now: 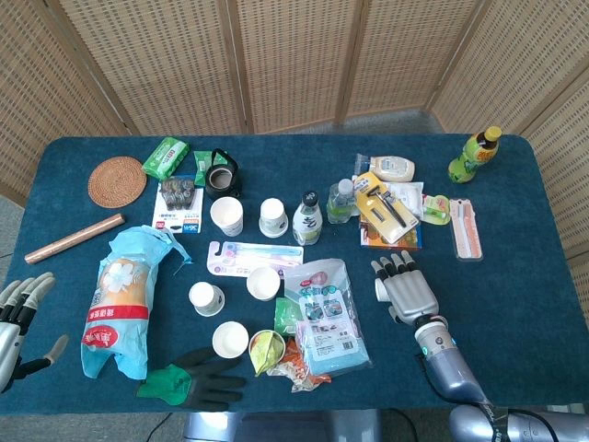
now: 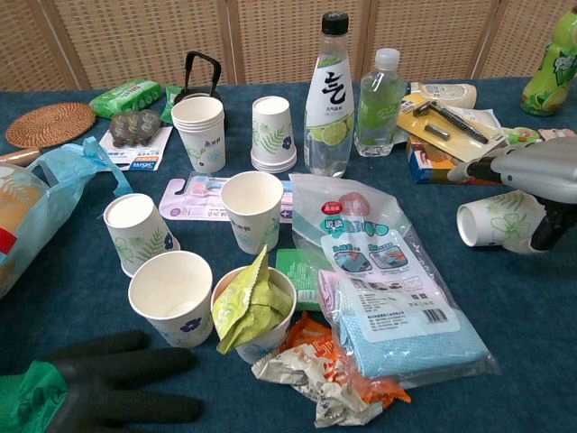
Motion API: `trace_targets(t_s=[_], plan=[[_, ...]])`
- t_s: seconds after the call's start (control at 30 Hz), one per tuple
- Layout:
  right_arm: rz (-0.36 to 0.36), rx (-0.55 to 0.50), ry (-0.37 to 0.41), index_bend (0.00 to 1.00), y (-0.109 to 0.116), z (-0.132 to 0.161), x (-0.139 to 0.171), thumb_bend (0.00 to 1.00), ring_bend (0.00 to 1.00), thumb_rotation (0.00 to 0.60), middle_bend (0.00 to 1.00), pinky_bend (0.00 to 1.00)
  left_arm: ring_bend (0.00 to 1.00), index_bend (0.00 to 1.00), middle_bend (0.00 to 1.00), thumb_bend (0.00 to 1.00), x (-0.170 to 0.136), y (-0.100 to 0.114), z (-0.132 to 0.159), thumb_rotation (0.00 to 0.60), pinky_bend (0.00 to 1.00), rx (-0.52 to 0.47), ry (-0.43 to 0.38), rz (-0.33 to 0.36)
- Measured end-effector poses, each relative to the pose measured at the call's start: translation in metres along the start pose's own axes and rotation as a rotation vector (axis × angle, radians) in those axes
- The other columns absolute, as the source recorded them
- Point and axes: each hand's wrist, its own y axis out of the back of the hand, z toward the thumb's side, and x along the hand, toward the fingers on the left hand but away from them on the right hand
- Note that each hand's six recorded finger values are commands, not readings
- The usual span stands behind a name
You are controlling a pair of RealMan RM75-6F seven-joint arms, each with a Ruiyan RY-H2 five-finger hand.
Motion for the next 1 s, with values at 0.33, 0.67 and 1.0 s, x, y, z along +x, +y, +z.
trace_targets(t_s=[0.33,0.67,1.0], plan=[[-0.011,0.037,-0.009,0.11,-0.003,0.006,-0.006,0.36,0.00,0.600,0.27,0.00,0.09,0.00,0.10,0.39,0.000,-0.001,-0.002,0.600,0.02,-0.004,0.004,-0.001],[-0.041,0.037,-0.038,0.32,-0.005,0.001,-0.015,0.36,0.14,0.600,0.46,0.00,0.09,0.00,0.10,0.38,-0.001,-0.001,-0.005,0.600,0.02,-0.009,0.011,0.000],[-0.039,-0.136,-0.051,0.32,0.001,-0.005,-0.011,0.35,0.15,0.600,0.46,0.00,0.09,0.00,0.10,0.38,0.001,-0.003,-0.005,0.600,0.02,-0.011,0.009,-0.007]])
